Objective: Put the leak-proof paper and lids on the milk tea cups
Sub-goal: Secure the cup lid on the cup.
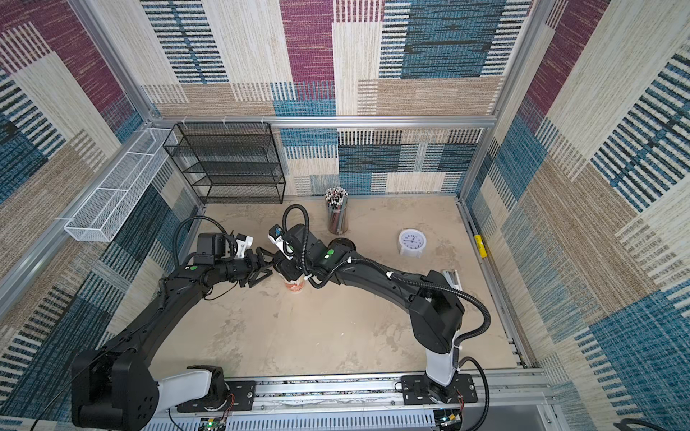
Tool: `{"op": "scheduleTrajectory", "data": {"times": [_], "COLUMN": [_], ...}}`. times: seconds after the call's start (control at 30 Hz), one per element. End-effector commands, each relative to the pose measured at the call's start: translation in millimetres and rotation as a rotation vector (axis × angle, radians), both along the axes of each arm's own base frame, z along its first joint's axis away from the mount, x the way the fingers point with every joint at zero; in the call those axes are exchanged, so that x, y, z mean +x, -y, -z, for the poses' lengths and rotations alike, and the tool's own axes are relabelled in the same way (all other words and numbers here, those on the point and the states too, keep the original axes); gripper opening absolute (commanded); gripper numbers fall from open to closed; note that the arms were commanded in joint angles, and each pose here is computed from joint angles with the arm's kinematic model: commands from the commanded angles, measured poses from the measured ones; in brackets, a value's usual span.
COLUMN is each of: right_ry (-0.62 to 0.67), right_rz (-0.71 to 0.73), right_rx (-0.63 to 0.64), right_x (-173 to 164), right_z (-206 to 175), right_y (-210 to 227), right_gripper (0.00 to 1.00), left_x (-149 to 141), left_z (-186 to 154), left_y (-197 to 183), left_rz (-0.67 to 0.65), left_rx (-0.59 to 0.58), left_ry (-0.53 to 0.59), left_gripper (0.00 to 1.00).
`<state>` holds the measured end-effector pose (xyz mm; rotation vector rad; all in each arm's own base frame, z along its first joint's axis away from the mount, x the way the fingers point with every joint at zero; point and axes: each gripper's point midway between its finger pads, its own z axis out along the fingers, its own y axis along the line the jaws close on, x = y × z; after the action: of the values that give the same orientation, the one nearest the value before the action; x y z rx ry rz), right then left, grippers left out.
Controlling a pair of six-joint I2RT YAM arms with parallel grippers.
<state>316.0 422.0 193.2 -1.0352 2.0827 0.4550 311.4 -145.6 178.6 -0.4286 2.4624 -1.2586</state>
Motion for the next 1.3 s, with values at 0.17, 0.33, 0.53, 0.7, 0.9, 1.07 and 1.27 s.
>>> {"op": "scheduleTrajectory", "data": {"times": [0.17,0.33,0.53,0.7,0.9,1.07,1.27], "right_ry": [-0.184,-0.175,-0.136,-0.103,-0.172,-0.302,-0.395], "right_rz": [-0.009,-0.009,-0.025,-0.038,0.084,0.201,0.234], "right_rx": [-0.144,-0.082,0.009,0.101,0.164,0.135,0.119], "right_x": [-31,-25,-12,-4,2,-5,-18], "right_z": [45,22,-24,-73,-86,-65,-42], "right_y": [27,18,0,-9,17,36,41], "right_gripper": [0.72,0.75,0.79,0.84,0.75,0.58,0.52], "left_x": [-6,-17,-26,-28,-30,-30,-28], "left_z": [26,53,70,79,81,82,79], "left_y": [2,-4,-16,-26,-31,-31,-30], "left_rz": [0.023,0.013,-0.004,-0.028,-0.041,-0.041,-0.041], "left_rx": [0.039,0.093,0.183,0.25,0.278,0.276,0.271], "left_ry": [-0.064,-0.147,-0.22,-0.254,-0.259,-0.262,-0.257], "left_gripper": [0.68,0.62,0.58,0.56,0.53,0.53,0.53]}}
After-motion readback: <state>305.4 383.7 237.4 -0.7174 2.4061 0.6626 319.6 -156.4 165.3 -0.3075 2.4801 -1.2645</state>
